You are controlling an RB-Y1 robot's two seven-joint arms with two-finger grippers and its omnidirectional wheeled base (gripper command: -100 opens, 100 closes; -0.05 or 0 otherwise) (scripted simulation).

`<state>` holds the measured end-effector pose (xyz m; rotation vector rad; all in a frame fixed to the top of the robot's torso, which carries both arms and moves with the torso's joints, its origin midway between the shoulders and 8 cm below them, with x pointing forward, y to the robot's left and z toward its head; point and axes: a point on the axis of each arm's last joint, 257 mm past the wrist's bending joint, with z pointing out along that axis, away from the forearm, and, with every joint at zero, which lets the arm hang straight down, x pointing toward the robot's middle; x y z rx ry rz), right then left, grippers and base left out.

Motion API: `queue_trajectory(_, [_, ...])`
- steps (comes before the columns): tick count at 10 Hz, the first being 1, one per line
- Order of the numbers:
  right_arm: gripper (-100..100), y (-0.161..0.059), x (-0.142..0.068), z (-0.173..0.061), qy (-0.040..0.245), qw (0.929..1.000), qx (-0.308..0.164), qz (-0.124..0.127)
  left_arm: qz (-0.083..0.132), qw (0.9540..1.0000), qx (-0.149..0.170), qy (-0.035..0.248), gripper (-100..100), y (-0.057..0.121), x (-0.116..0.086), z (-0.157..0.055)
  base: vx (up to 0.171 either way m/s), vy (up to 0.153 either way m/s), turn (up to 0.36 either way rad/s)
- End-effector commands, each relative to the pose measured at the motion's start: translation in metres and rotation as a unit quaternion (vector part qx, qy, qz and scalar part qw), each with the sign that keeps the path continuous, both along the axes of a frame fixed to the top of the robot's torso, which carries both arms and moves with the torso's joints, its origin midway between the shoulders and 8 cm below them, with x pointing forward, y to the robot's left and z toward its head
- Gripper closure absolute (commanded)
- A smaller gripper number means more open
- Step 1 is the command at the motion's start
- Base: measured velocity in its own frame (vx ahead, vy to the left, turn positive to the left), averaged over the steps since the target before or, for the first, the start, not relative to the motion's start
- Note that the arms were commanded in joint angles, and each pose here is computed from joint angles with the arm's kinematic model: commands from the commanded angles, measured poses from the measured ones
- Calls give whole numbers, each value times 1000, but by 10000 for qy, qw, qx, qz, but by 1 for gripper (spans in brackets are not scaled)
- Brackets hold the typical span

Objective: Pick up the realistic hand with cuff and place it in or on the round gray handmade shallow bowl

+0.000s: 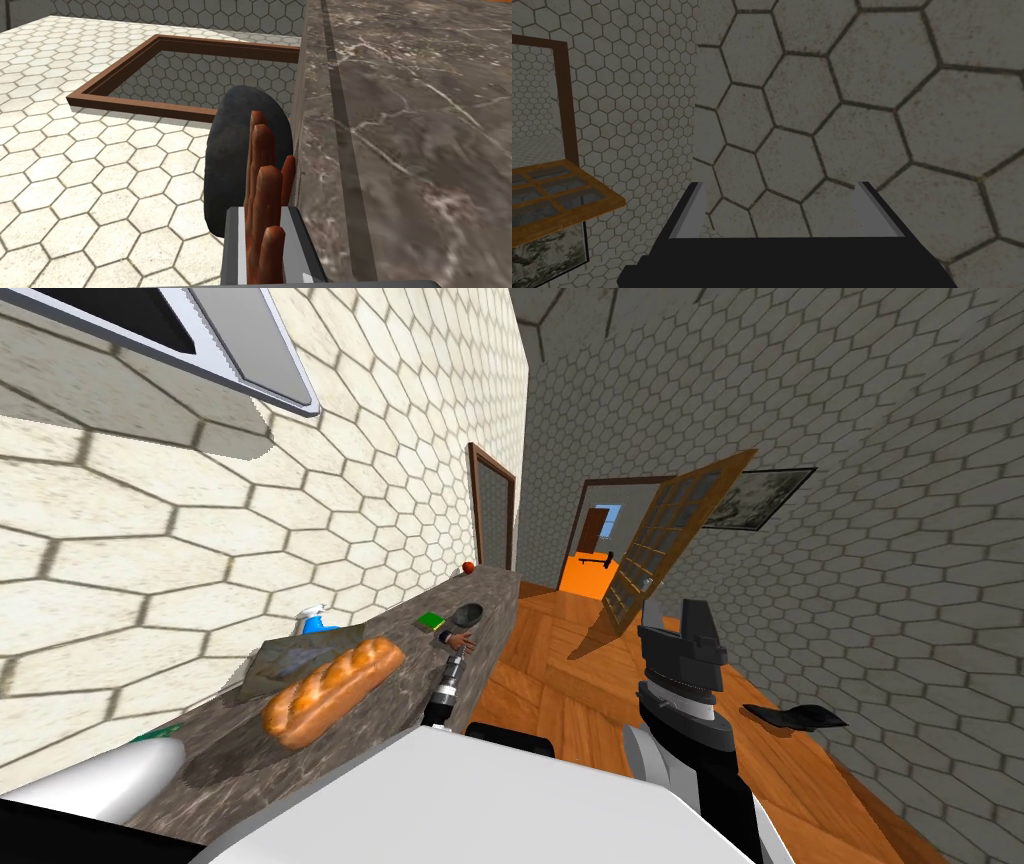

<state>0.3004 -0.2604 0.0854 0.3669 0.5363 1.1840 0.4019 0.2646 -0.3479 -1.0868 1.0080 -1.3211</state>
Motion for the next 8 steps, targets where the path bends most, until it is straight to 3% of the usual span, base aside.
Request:
queue_trajectory(1, [0,0,0,0,0,10000,0,0,2,9999,-17,117,100,3,7,-3,-139,-1,-27])
queue_trajectory(4, [0,0,0,0,1,10000,0,0,6,9997,-72,246,100,10,33,-1,-94,5,-30])
queue_trajectory(5, [0,0,0,0,1,10000,0,0,10,9995,-75,304,100,10,33,-4,-71,16,-33])
queue_trajectory(6, [0,0,0,0,1,10000,0,-1,15,9994,-108,333,100,14,48,0,-101,8,-60])
queue_trajectory(7, [0,0,0,0,1,10000,0,0,21,9991,-111,418,100,14,48,-4,-102,3,-30])
queue_trajectory(8, [0,0,0,0,1,10000,0,0,35,9986,-151,503,100,18,63,-2,-132,18,-48])
